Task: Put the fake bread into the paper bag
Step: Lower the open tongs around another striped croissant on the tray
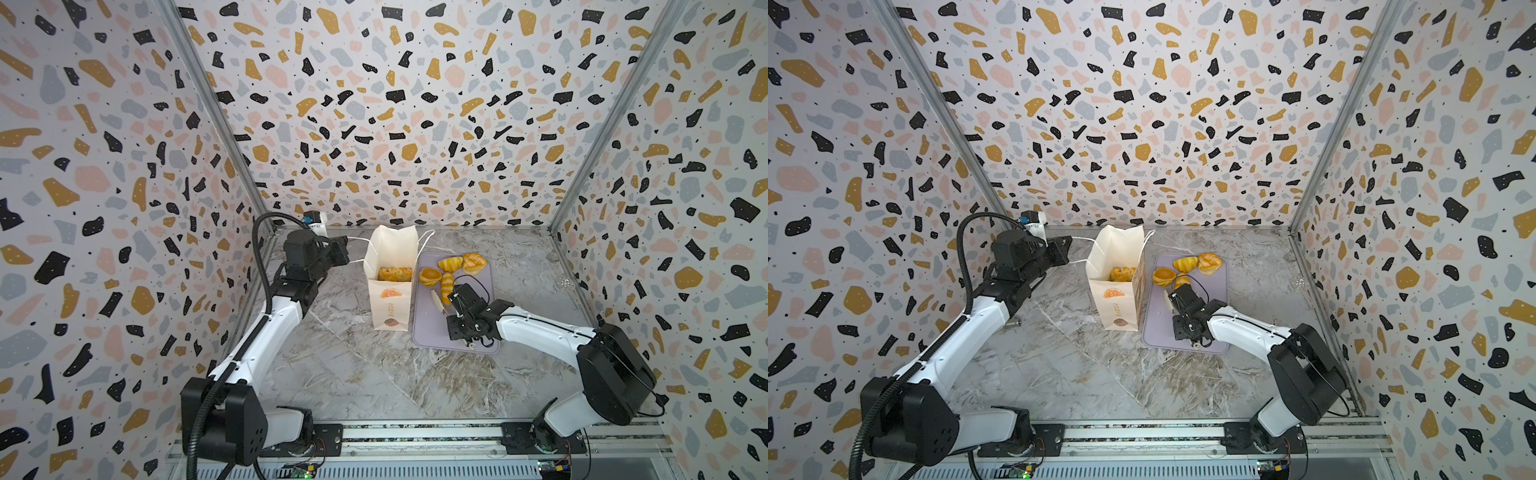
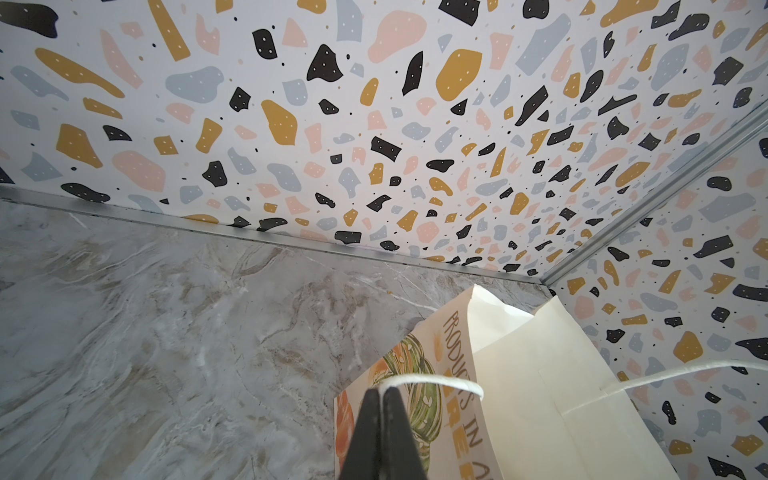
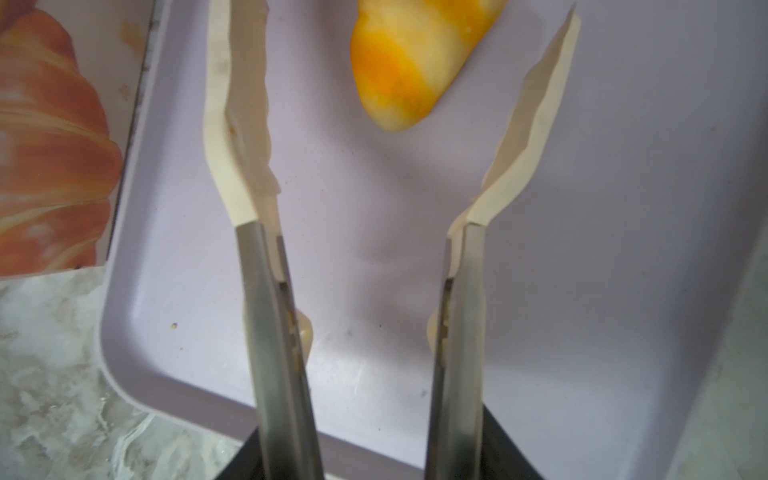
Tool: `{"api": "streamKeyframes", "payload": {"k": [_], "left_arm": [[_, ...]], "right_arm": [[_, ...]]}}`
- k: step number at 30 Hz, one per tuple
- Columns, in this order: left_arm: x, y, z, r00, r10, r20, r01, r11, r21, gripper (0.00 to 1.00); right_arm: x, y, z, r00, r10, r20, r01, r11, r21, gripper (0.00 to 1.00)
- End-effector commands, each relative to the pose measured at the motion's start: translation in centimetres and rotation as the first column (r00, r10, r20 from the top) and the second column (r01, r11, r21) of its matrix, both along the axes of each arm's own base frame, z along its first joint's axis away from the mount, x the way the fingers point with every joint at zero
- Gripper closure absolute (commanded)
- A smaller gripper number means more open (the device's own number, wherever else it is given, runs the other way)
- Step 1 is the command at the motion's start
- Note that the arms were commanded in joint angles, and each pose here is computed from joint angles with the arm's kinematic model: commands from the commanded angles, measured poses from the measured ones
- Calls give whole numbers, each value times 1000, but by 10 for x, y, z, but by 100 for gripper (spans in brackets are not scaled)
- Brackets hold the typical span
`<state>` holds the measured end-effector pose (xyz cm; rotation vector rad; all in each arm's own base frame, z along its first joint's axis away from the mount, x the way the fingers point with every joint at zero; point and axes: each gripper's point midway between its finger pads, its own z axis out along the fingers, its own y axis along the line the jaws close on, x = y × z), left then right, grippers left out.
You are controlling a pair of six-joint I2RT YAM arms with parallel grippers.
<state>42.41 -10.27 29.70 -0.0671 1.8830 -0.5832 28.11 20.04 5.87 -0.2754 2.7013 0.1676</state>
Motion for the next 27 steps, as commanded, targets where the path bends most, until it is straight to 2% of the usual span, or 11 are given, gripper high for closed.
{"api": "streamKeyframes", "payload": {"k": [1,20,27], "left_arm": [[3,-5,11,1000,-15,22,15,1000,-7,100],[4,-5,9,1000,-16,17,16,1000,-9,100],[3,-5,10,1000,-17,19,17,1000,-10,100]], "right_arm": [[16,5,16,999,-2,49,1,1000,19,44],[33,-4,1,1000,-26,10,26,999,-32,45],[28,-4,1,1000,-18,-4,18,1000,-12,59]]}}
